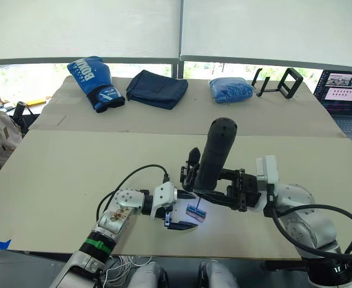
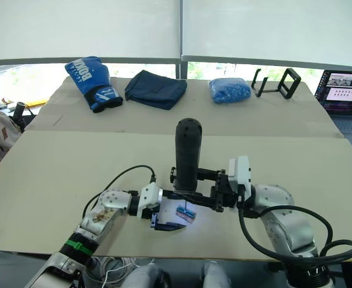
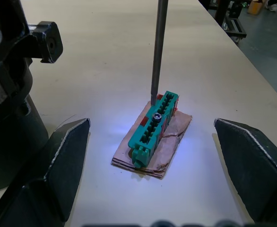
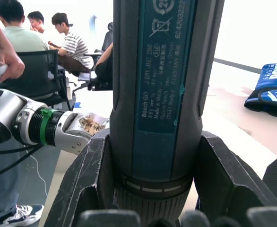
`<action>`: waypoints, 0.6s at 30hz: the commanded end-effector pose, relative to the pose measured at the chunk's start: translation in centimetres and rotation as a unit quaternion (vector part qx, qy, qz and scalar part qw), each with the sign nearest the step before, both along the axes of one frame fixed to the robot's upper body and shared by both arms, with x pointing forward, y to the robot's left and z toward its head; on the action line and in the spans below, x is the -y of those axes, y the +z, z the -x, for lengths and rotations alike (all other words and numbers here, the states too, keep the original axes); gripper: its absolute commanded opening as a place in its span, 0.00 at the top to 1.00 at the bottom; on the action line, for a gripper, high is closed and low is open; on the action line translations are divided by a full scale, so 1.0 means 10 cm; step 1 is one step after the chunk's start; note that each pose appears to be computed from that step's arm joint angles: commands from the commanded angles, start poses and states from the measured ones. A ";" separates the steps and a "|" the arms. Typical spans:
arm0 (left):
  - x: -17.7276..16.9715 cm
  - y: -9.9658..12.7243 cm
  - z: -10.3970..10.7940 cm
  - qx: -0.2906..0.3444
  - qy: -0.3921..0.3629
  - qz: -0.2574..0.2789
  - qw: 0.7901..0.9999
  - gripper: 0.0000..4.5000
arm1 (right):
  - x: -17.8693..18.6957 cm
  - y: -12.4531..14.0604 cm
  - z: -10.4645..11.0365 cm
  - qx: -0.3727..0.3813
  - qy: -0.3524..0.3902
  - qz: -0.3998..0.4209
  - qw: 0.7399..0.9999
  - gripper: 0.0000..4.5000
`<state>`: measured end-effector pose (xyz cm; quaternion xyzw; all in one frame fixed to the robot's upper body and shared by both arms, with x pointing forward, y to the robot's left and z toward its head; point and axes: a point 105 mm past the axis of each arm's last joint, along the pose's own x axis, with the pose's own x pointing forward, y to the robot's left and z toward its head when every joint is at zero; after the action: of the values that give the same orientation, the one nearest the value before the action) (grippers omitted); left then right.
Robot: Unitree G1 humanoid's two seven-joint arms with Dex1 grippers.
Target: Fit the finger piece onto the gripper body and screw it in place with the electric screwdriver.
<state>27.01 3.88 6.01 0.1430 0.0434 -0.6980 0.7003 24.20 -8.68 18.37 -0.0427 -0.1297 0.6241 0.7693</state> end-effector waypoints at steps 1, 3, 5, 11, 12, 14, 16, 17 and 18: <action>0.04 -0.24 0.12 -0.048 -0.008 -0.026 0.998 0.02 | -0.04 0.15 0.07 0.034 0.015 -0.013 0.999 0.57; 0.03 -0.25 0.12 -0.048 -0.008 -0.027 0.998 0.02 | -0.04 0.15 0.07 0.034 0.014 -0.012 0.999 0.57; 0.03 -0.25 0.12 -0.048 -0.008 -0.027 0.998 0.02 | -0.04 0.14 0.06 0.034 0.014 -0.010 0.999 0.57; 0.04 -0.24 0.13 -0.048 -0.009 -0.027 0.998 0.02 | -0.04 0.13 0.06 0.032 0.013 -0.010 0.999 0.57; 0.04 -0.24 0.13 -0.048 -0.009 -0.027 0.998 0.02 | -0.04 0.13 0.07 0.031 0.014 -0.010 0.999 0.57; 0.04 -0.24 0.13 -0.048 -0.009 -0.027 0.998 0.02 | -0.04 0.13 0.08 0.031 0.015 -0.010 0.999 0.57; 0.04 -0.24 0.13 -0.048 -0.009 -0.026 0.998 0.02 | -0.05 0.12 0.08 0.030 0.016 -0.011 0.999 0.57; 0.04 -0.25 0.14 -0.049 -0.009 -0.026 0.998 0.02 | -0.05 0.12 0.08 0.030 0.016 -0.012 0.999 0.57; 0.04 -0.25 0.14 -0.049 -0.010 -0.026 0.998 0.02 | -0.05 0.12 0.08 0.029 0.016 -0.012 0.999 0.57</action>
<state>26.98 3.89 6.00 0.1427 0.0439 -0.6979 0.7005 24.19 -8.56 18.19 -0.0457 -0.1265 0.6248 0.7691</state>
